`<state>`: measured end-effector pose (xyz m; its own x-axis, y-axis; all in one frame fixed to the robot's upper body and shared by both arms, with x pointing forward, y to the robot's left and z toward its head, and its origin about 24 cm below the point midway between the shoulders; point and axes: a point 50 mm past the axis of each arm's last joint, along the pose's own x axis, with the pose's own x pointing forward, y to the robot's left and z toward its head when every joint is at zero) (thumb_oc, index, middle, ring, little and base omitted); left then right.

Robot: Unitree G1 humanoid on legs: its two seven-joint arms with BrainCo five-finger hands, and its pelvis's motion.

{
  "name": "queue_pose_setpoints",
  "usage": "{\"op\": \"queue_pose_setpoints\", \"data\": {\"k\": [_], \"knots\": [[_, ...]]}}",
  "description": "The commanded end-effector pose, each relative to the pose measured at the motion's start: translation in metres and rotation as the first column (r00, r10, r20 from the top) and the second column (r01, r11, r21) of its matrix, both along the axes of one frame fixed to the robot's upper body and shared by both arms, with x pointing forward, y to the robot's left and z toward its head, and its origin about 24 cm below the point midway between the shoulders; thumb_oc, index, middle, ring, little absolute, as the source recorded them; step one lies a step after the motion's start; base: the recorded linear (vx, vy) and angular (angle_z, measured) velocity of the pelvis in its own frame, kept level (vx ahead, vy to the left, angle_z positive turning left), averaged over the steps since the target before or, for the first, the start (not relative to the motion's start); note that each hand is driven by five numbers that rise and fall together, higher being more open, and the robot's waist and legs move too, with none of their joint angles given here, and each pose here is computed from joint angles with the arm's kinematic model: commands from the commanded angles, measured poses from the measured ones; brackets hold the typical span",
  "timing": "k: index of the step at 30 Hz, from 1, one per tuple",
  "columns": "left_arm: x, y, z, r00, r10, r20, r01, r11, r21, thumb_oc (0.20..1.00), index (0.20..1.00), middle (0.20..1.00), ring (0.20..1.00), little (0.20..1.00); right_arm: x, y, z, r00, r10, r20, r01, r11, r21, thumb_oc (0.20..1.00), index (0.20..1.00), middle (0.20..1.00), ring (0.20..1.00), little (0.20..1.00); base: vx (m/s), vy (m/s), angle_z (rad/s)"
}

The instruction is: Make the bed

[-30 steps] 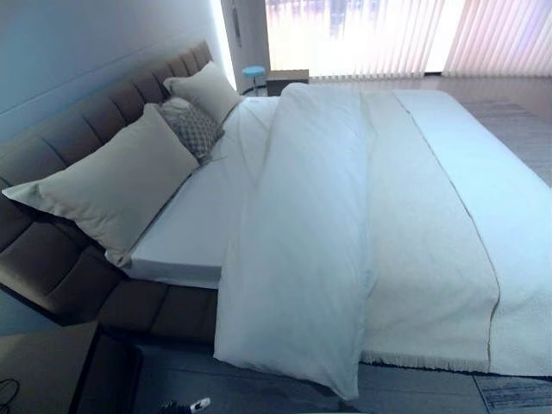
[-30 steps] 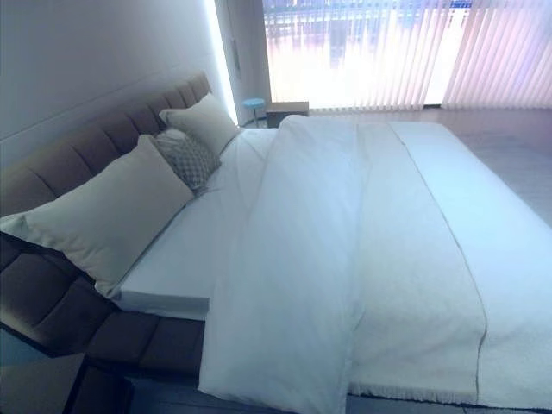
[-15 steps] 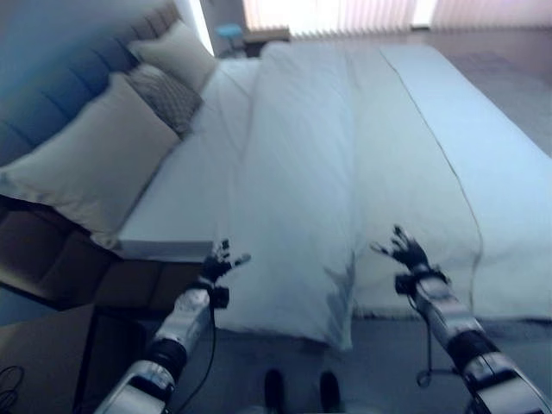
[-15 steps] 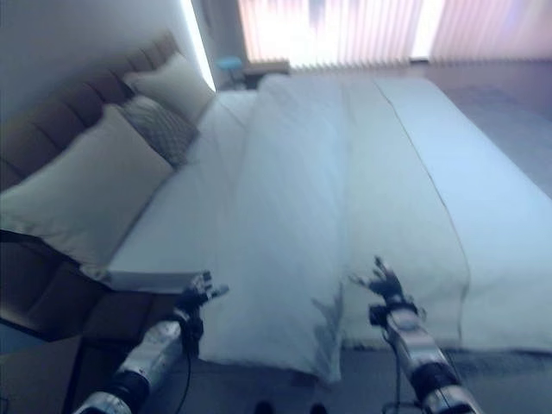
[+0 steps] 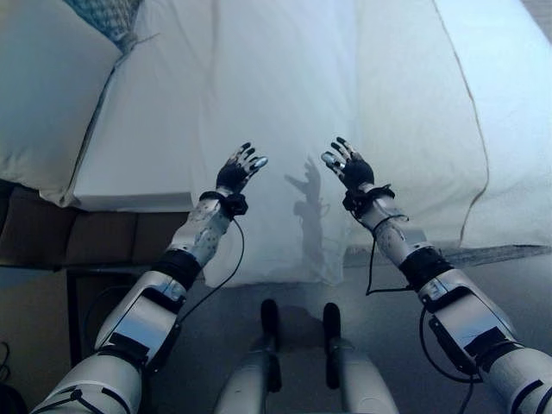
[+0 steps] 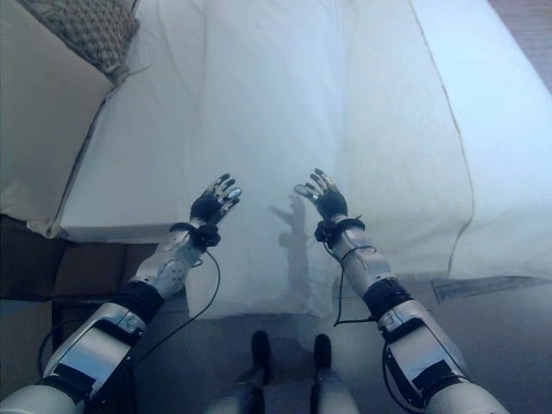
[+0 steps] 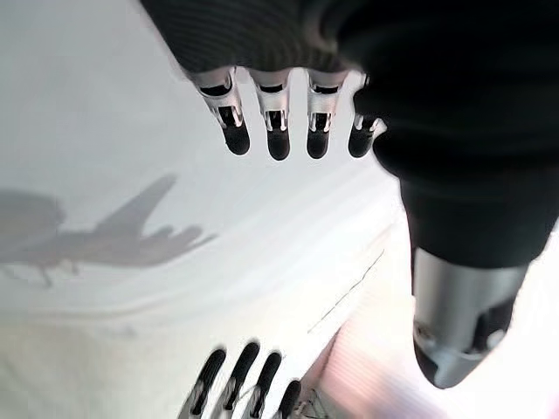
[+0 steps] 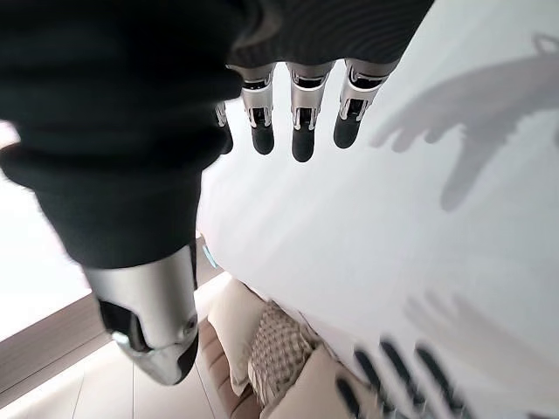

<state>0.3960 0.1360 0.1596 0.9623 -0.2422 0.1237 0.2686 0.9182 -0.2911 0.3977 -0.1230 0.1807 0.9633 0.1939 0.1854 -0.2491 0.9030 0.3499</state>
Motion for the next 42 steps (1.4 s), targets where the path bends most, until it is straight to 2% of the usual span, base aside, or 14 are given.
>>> {"op": "queue_pose_setpoints", "data": {"k": [1,13,17,22,30,34,39,40,42], "knots": [[0.009,-0.009,0.046,0.992,0.0,0.125,0.013,0.995,-0.099,1.0,1.0,1.0,1.0,1.0,0.003,0.016,0.054,0.987,0.028,0.16,-0.041,0.996,0.079,1.0,1.0,1.0,1.0,1.0,-0.01,-0.108,0.1],[0.021,-0.008,0.117,0.969,0.115,0.221,-0.085,0.986,-0.141,1.0,1.0,1.0,1.0,1.0,0.017,0.027,0.11,0.984,-0.036,0.177,0.019,0.995,0.101,1.0,1.0,1.0,1.0,1.0,0.03,-0.031,0.07],[0.025,0.01,0.124,0.959,0.202,0.199,-0.175,0.973,-0.148,1.0,1.0,1.0,1.0,1.0,0.021,0.017,0.117,0.985,-0.096,0.145,0.079,0.99,0.115,1.0,1.0,1.0,1.0,1.0,0.03,-0.002,0.13],[0.028,0.038,0.118,0.936,0.326,0.135,-0.306,0.941,-0.146,1.0,1.0,1.0,1.0,1.0,0.027,0.002,0.11,0.978,-0.19,0.085,0.185,0.981,0.061,1.0,1.0,1.0,1.0,1.0,0.02,0.016,0.1],[0.029,0.066,0.086,0.894,0.448,0.008,-0.442,0.884,-0.15,1.0,1.0,1.0,1.0,1.0,0.033,-0.028,0.067,0.936,-0.346,-0.07,0.35,0.935,0.059,1.0,1.0,1.0,1.0,1.0,0.0,0.012,0.02],[0.025,0.083,0.067,0.832,0.551,-0.066,-0.555,0.819,-0.144,1.0,1.0,1.0,1.0,1.0,0.031,-0.049,0.032,0.88,-0.444,-0.169,0.452,0.892,0.009,1.0,1.0,1.0,1.0,1.0,-0.02,0.029,0.05],[0.018,0.103,0.043,0.777,0.62,-0.107,-0.628,0.775,-0.075,1.0,1.0,1.0,1.0,1.0,0.02,-0.084,-0.017,0.796,-0.545,-0.263,0.537,0.836,-0.107,1.0,1.0,1.0,1.0,1.0,-0.02,0.011,0.02],[0.011,0.119,0.015,0.736,0.655,-0.169,-0.667,0.745,-0.014,1.0,1.0,1.0,1.0,1.0,0.009,-0.102,-0.049,0.74,-0.587,-0.329,0.57,0.806,-0.158,1.0,1.0,1.0,1.0,1.0,-0.05,0.014,-0.01],[0.002,0.132,-0.011,0.698,0.684,-0.213,-0.69,0.722,0.057,1.0,1.0,1.0,1.0,1.0,-0.009,-0.129,-0.081,0.656,-0.65,-0.384,0.596,0.758,-0.267,1.0,1.0,1.0,1.0,1.0,-0.06,0.008,-0.03]]}}
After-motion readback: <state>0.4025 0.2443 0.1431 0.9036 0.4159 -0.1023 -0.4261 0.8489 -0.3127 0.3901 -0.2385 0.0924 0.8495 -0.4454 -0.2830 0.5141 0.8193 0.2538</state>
